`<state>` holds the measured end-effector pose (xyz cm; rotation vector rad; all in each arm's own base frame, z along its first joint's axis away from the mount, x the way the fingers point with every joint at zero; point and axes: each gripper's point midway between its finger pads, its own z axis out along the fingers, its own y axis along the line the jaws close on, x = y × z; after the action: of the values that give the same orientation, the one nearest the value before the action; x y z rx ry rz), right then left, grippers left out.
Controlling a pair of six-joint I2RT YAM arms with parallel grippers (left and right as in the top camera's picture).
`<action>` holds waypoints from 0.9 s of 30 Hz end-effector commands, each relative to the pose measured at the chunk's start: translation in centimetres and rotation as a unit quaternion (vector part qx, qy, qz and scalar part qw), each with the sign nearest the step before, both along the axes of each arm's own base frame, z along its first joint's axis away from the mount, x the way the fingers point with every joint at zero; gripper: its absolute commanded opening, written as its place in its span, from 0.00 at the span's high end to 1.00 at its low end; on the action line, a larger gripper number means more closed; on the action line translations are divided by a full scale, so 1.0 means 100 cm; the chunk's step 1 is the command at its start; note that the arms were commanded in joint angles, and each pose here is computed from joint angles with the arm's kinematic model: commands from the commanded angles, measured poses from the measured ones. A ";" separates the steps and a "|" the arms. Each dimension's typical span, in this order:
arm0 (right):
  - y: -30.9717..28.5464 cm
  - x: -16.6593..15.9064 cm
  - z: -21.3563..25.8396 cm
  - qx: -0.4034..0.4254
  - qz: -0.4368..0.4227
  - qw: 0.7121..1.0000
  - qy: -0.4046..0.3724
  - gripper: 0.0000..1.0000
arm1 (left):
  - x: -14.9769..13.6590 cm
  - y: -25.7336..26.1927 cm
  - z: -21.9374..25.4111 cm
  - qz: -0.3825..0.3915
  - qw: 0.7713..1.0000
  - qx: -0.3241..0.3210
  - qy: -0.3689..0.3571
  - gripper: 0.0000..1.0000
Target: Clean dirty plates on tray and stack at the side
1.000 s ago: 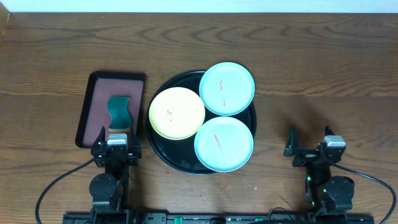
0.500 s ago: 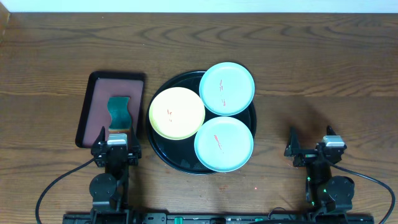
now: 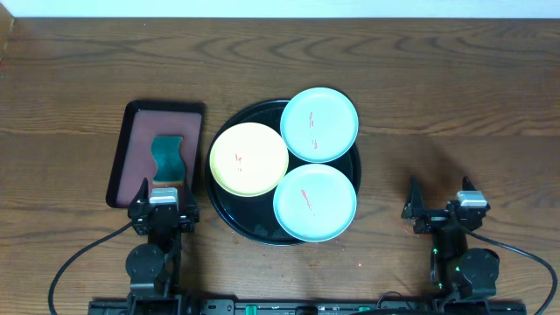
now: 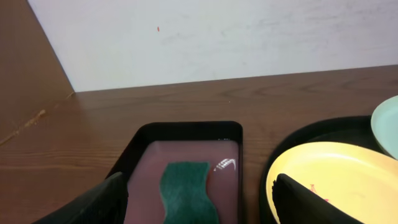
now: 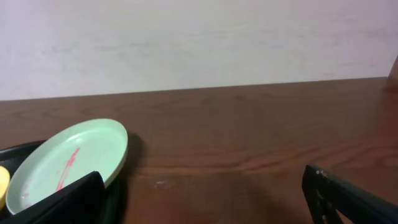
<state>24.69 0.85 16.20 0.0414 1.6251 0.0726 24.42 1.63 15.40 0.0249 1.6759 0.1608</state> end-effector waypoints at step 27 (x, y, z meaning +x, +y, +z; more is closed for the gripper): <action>-0.004 -0.003 0.067 0.004 -0.009 0.998 -0.070 0.01 | 0.041 -0.012 0.074 -0.027 0.994 -0.048 0.095 0.25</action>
<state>24.53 0.79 20.51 0.0446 1.5106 0.0772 27.78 1.32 20.46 -0.0136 1.8765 0.0931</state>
